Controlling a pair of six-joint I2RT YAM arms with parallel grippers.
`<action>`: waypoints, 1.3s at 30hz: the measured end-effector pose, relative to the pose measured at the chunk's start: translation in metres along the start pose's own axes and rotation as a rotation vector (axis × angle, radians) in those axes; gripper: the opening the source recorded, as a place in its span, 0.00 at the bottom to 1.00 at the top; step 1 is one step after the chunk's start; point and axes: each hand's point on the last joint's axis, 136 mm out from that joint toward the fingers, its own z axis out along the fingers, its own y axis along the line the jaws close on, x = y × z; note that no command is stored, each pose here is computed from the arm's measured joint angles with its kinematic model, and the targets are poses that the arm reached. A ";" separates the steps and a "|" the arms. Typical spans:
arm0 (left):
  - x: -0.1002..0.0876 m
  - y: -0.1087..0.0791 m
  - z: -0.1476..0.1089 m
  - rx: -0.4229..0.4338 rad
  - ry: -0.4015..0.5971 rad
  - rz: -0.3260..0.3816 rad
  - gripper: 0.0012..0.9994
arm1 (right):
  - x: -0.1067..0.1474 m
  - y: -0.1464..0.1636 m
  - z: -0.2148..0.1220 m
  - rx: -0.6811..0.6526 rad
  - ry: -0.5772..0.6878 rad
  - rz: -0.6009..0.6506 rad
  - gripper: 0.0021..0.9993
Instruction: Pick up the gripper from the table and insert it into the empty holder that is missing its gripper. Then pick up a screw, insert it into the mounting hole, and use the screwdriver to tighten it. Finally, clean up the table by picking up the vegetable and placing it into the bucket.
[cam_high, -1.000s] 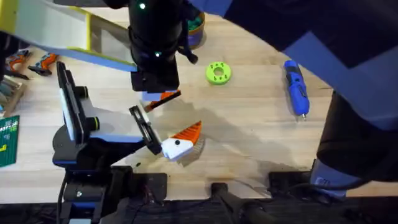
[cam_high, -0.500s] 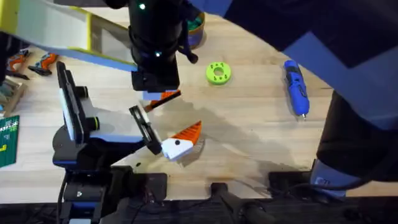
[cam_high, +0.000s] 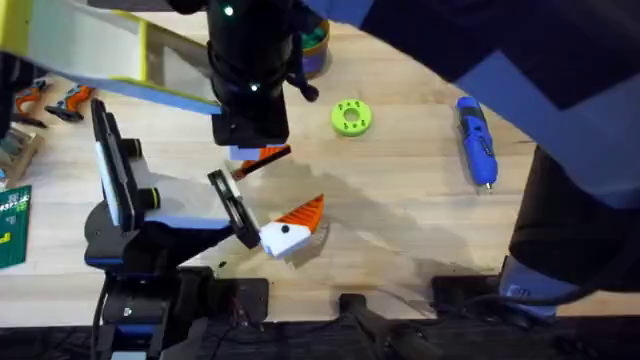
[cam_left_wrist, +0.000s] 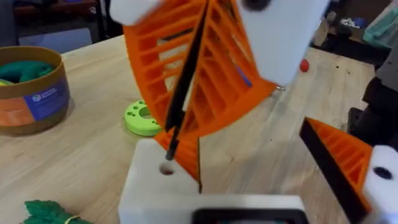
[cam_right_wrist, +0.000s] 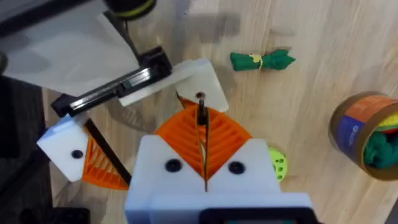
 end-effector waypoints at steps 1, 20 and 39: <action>0.000 0.000 0.000 0.000 0.000 0.000 0.99 | 0.000 0.000 0.000 0.000 0.000 0.000 0.00; 0.000 0.000 0.000 0.000 0.001 -0.013 0.99 | 0.001 -0.001 0.012 -0.014 0.023 0.003 0.00; 0.000 0.000 0.000 0.000 0.001 -0.013 0.99 | 0.001 -0.001 0.012 -0.013 0.022 0.007 0.00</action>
